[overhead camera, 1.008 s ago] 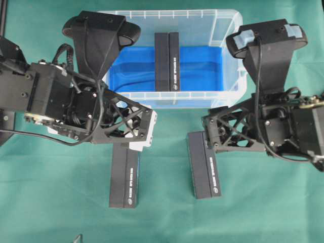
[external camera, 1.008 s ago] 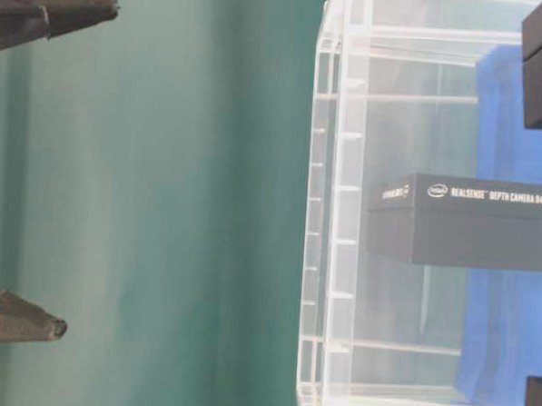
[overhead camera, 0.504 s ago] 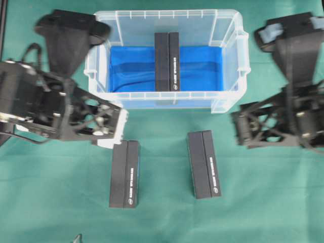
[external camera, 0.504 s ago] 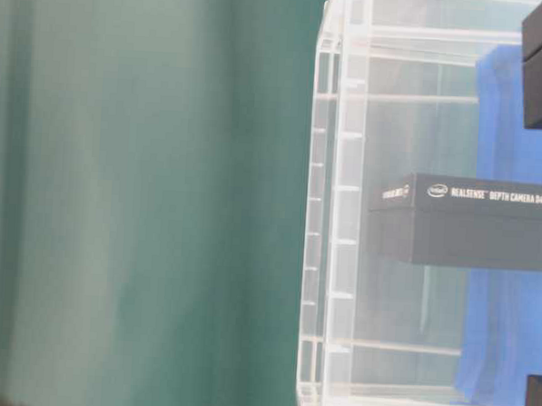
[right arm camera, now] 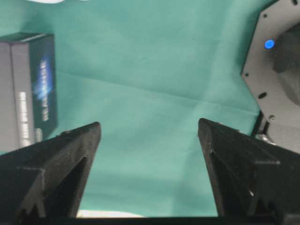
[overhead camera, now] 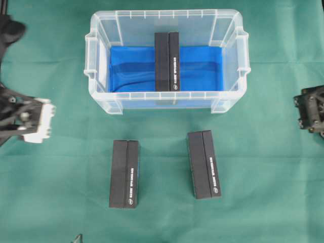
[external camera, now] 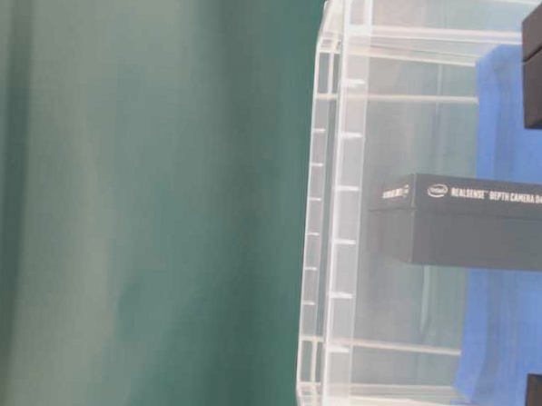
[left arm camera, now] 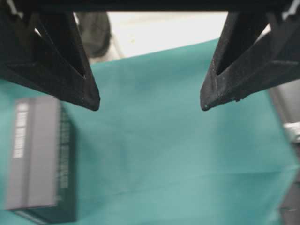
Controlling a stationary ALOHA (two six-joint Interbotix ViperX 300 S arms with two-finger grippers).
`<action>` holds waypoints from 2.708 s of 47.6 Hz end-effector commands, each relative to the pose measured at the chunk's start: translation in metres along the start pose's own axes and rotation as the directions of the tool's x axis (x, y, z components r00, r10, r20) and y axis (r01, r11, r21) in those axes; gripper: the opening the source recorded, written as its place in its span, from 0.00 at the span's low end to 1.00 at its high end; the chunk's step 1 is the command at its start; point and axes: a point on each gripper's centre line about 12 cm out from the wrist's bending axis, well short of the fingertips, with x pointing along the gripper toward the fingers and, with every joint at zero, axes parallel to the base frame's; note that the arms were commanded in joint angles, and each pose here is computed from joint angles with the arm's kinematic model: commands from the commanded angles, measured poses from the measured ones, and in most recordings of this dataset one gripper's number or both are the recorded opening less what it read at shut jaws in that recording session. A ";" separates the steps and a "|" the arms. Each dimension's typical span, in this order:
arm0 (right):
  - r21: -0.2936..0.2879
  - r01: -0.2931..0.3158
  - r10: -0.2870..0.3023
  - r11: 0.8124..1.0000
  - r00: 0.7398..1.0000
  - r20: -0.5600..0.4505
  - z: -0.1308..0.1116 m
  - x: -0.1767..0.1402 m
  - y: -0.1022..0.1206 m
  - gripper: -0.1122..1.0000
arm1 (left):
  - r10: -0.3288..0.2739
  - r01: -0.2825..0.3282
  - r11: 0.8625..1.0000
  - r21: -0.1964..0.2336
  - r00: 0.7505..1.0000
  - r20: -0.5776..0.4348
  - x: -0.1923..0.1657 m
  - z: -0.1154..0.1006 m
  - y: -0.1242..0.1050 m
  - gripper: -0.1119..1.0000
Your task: Take the box out of the case with both arms.
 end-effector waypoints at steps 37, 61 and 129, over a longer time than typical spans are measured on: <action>-0.002 -0.043 0.043 0.999 0.999 -0.011 -0.003 0.002 0.008 0.84 | -0.025 0.025 1.000 -0.010 1.000 -0.007 -0.004 -0.001 0.010 0.91; 0.018 -0.014 0.013 1.000 0.999 0.033 0.060 0.011 0.004 0.84 | -0.004 0.005 1.000 -0.019 0.999 0.040 -0.001 0.063 0.023 0.91; 0.008 0.054 -0.054 0.999 0.997 0.056 0.149 0.030 -0.013 0.84 | 0.015 -0.015 1.000 0.008 0.996 0.091 0.009 0.145 0.014 0.91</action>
